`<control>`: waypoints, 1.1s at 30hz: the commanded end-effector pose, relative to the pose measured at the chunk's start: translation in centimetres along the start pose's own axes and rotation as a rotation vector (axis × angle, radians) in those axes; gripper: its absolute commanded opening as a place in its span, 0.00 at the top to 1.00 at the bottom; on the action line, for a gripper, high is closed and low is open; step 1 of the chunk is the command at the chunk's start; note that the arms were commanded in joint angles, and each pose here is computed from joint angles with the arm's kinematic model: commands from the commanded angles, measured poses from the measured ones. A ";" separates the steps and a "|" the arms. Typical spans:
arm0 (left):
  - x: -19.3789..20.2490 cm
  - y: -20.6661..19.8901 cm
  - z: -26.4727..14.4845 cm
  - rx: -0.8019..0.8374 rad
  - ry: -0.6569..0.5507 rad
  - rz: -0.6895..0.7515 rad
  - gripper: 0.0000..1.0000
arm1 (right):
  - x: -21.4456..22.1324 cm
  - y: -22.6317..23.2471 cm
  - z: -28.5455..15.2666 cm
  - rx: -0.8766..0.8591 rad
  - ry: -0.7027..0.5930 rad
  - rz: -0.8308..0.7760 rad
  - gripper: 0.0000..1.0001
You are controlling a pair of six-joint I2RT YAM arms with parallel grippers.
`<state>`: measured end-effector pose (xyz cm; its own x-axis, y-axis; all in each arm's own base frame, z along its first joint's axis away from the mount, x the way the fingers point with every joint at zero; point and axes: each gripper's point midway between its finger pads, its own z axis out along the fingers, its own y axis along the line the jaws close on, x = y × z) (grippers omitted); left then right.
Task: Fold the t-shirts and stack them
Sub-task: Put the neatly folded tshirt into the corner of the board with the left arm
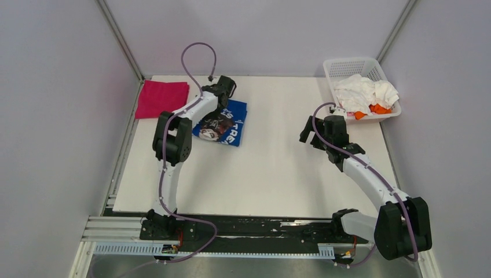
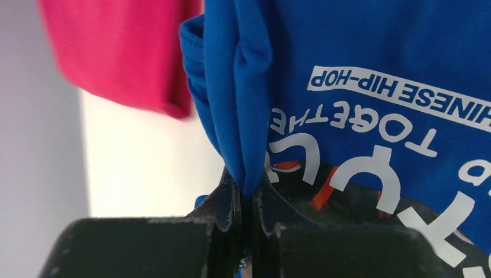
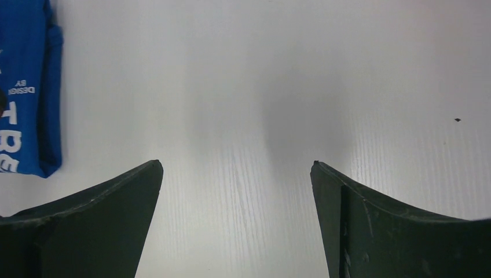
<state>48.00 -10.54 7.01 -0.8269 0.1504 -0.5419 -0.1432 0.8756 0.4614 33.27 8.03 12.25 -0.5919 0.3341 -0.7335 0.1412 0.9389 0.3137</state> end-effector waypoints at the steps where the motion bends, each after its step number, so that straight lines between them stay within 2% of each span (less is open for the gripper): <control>1: -8.0 10.1 -0.4 -0.235 -0.207 0.013 1.00 | -1.8 -0.8 -0.3 0.038 -0.087 -0.016 0.00; 2: -8.2 11.0 -0.1 -0.260 -0.210 0.058 1.00 | -1.8 -0.9 -0.2 0.042 -0.087 -0.017 0.00; 5: -10.2 13.6 0.6 -0.301 -0.258 0.067 1.00 | -1.7 -1.0 0.0 0.051 -0.084 -0.021 0.00; 9: -12.8 16.1 0.4 -0.346 -0.307 0.063 1.00 | -1.5 -1.2 0.5 0.062 -0.068 -0.028 0.00; 18: -16.1 22.2 -0.8 -0.391 -0.367 0.020 1.00 | -1.1 -1.5 1.0 0.085 -0.046 -0.035 0.00; 23: -18.3 23.0 -1.8 -0.317 -0.432 0.040 1.00 | -0.6 -2.0 1.7 0.117 -0.019 -0.042 0.00; 33: -17.4 24.1 2.1 -0.325 -0.359 0.091 1.00 | -0.7 -2.6 1.8 0.153 -0.015 -0.042 0.00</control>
<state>59.49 7.64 25.22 -0.6281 0.4123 -0.6599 -0.2775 0.6736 0.6850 33.41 5.99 8.92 -0.6353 0.2914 -0.7152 0.2236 0.9558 0.1908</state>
